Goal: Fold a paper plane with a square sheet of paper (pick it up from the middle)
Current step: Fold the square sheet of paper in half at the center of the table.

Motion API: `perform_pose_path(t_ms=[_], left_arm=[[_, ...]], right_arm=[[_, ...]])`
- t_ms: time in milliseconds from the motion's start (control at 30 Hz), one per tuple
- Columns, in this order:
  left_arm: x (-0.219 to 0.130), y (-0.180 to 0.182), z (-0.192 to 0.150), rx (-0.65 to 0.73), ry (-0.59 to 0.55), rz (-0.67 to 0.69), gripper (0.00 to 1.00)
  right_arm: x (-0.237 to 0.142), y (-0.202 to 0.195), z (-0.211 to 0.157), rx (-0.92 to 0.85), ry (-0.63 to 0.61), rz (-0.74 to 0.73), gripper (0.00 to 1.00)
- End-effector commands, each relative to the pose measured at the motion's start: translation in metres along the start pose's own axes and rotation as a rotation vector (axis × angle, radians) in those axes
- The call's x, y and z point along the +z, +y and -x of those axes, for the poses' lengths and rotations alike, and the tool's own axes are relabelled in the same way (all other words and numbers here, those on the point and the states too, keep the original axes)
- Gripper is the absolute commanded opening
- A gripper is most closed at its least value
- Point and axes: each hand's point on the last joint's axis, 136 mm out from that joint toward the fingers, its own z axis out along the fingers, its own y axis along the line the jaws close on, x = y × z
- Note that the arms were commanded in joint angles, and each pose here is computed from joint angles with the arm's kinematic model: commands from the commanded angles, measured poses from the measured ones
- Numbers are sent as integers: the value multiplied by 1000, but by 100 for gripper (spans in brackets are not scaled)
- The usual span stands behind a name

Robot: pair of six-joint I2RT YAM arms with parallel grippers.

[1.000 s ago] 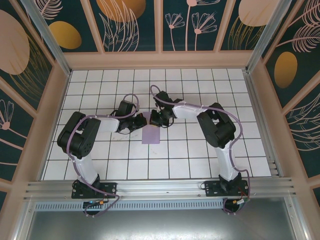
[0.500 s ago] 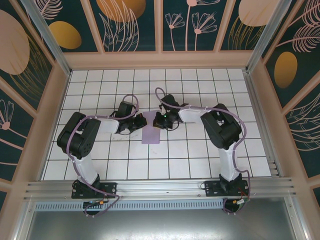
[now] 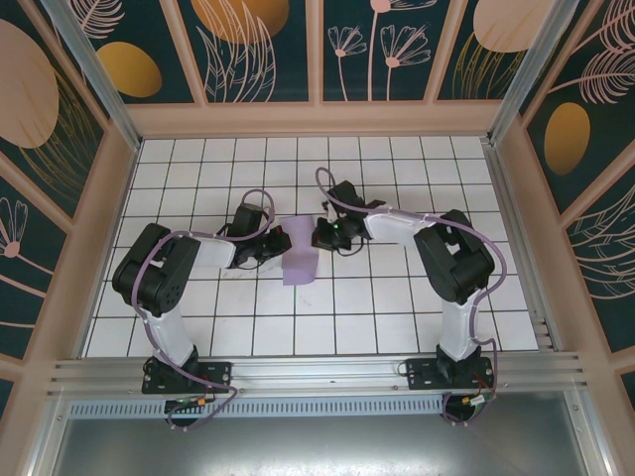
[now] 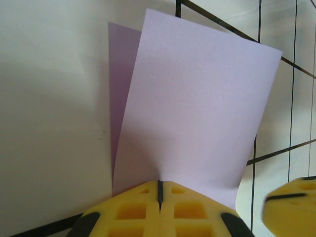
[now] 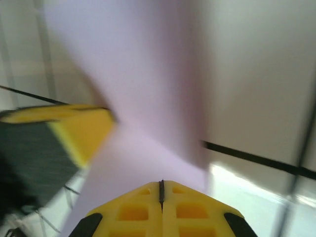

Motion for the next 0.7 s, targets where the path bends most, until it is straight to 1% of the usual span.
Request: perform_pose_path(t_ms=[0,167,267,367,467,567,667], left_arm=[[-9,129,-88,-132,219,466,0],[-9,127,-87,-132,220,462,0],[-9,128,-88,-136,225,464,0],[-8,129,-89,-134,224,461,0],[-8,132,-91,-132,228,471,0],[-8,135,-95,-137,235,477,0],[-8,135,-93,-125,230,479,0]], right_arm=[[18,18,9,-40,-2,52,0],[36,13,12,-49,15,51,0],[40,-1,8,-36,25,37,0],[40,-25,0,-8,21,10,0],[36,-52,-8,17,19,-30,0],[24,-77,-6,51,-13,-70,0],[12,-73,7,37,-51,-81,0]])
